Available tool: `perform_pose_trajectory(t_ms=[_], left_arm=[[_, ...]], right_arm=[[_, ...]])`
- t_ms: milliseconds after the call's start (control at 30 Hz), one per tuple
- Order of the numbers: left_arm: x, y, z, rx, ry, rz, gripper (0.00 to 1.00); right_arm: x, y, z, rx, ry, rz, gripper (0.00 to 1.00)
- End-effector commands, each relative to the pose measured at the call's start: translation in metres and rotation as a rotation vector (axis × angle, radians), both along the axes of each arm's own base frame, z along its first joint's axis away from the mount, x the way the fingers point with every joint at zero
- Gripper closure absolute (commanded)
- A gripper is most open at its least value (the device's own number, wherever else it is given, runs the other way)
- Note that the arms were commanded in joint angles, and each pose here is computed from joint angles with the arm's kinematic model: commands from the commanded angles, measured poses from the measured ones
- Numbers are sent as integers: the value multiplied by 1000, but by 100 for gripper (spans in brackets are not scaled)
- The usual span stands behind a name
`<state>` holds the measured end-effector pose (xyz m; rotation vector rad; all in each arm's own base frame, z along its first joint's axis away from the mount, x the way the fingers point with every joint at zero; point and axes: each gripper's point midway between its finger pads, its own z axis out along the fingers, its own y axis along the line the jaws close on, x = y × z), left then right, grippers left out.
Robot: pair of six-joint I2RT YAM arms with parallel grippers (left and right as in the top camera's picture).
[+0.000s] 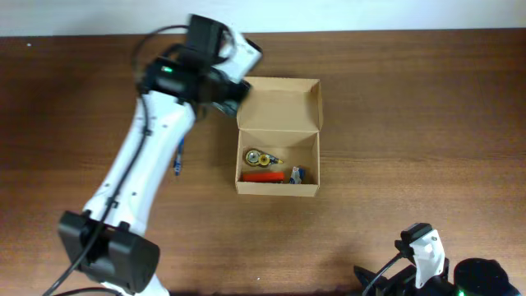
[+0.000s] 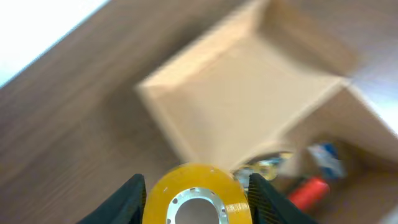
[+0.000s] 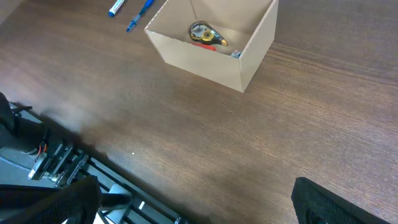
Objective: Pack container
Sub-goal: 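Carry the tape roll into the box and release it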
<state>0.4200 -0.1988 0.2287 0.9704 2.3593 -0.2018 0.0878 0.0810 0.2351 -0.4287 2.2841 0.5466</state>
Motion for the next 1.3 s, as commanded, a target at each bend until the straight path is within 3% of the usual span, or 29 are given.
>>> perform_pose_trajectory(t_ms=[0, 333, 567, 800, 1267], left_arm=[[-23, -38, -8, 4, 19, -137, 57], [-55, -96, -50, -17, 28, -290, 57], [-54, -119, -77, -39, -11, -329, 57], [-48, -123, -118, -14, 47, -322, 56], [-40, -120, -109, -42, 42, -252, 56]], right_arm=[[-1, 1, 1, 14, 2, -2, 1], [-1, 1, 1, 15, 2, -2, 1], [-1, 1, 1, 14, 2, -2, 1], [-1, 1, 1, 15, 2, -2, 1], [-1, 1, 1, 15, 2, -2, 1]])
